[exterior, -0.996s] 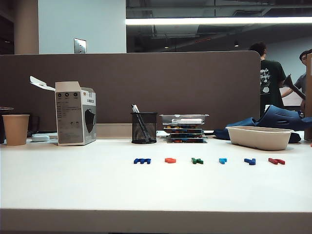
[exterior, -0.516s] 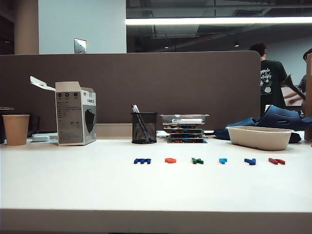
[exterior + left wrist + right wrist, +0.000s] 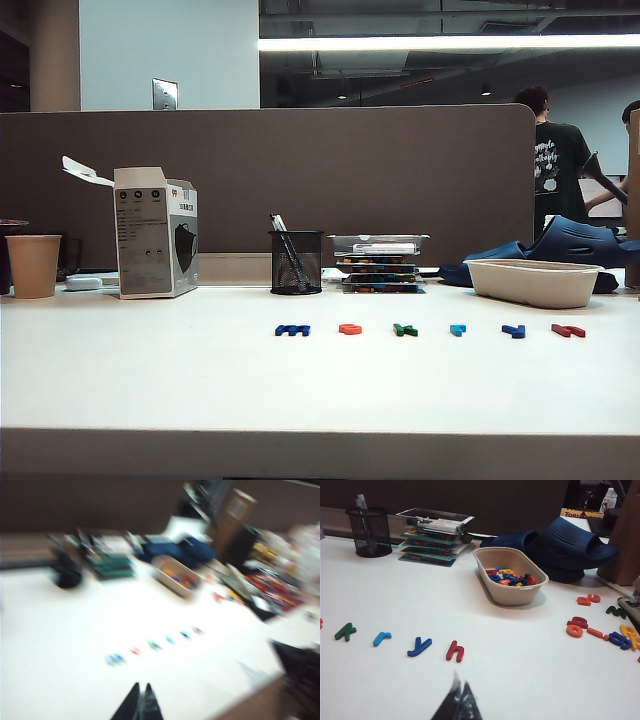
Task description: Select the appropriate letters from the row of letter magnets placed on the table to arrange into the word "sky".
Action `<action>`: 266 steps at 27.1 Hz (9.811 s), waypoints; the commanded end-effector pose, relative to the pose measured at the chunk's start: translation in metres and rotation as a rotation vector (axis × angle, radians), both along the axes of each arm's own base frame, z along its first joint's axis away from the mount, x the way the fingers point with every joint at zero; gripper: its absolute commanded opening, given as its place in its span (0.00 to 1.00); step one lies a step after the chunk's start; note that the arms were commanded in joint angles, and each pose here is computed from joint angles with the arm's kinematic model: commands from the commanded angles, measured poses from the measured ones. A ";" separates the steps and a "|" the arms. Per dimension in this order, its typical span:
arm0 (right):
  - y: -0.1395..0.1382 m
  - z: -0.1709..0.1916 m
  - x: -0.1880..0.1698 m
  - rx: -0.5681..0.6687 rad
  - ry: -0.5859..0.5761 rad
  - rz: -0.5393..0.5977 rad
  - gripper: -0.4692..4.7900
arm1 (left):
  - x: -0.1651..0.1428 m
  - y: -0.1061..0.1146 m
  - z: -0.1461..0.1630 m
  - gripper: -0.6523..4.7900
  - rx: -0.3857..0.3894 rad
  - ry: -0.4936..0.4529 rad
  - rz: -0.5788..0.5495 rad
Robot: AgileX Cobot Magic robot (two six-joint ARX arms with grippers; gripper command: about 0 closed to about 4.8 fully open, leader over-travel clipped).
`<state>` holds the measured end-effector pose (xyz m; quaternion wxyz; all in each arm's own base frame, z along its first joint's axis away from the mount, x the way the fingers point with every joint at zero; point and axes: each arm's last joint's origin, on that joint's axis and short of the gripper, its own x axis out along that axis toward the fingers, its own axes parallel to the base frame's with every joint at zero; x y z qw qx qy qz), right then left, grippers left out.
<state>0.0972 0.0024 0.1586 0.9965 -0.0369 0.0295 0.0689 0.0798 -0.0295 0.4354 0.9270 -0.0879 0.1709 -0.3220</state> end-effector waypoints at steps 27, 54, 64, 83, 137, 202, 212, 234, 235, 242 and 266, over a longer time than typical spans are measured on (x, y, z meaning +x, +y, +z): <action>0.000 0.000 0.000 0.005 -0.017 -0.008 0.08 | 0.022 -0.133 0.040 0.11 0.038 0.298 0.105; 0.001 0.083 -0.026 0.087 0.027 -0.008 0.08 | 0.022 -0.133 0.040 0.11 0.038 0.300 0.101; 0.004 0.163 0.022 0.218 0.345 0.028 0.08 | 0.022 -0.133 0.040 0.11 0.038 0.300 0.101; 0.149 0.169 0.188 0.014 0.718 0.468 0.54 | 0.022 -0.133 0.040 0.11 0.038 0.300 0.102; 0.227 0.013 0.268 -0.319 1.065 0.437 0.49 | 0.022 -0.133 0.040 0.11 0.038 0.300 0.102; 0.224 -0.011 0.224 -0.176 1.601 0.059 0.25 | 0.022 -0.133 0.040 0.11 0.039 0.299 0.104; 0.251 -0.011 0.207 -0.221 1.537 0.033 0.25 | 0.022 -0.133 0.040 0.11 0.038 0.300 0.102; 0.274 -0.010 0.194 -0.202 1.437 -0.024 0.33 | 0.022 -0.133 0.040 0.11 0.039 0.301 0.102; 0.274 -0.010 0.194 -0.201 1.435 -0.023 0.35 | 0.022 -0.133 0.040 0.11 0.039 0.301 0.102; 0.274 -0.003 0.195 -0.189 1.420 -0.017 0.42 | 0.022 -0.133 0.040 0.11 0.040 0.301 0.102; 0.194 0.089 0.243 0.023 1.067 -0.056 0.42 | 0.022 -0.133 0.039 0.11 0.045 0.304 0.103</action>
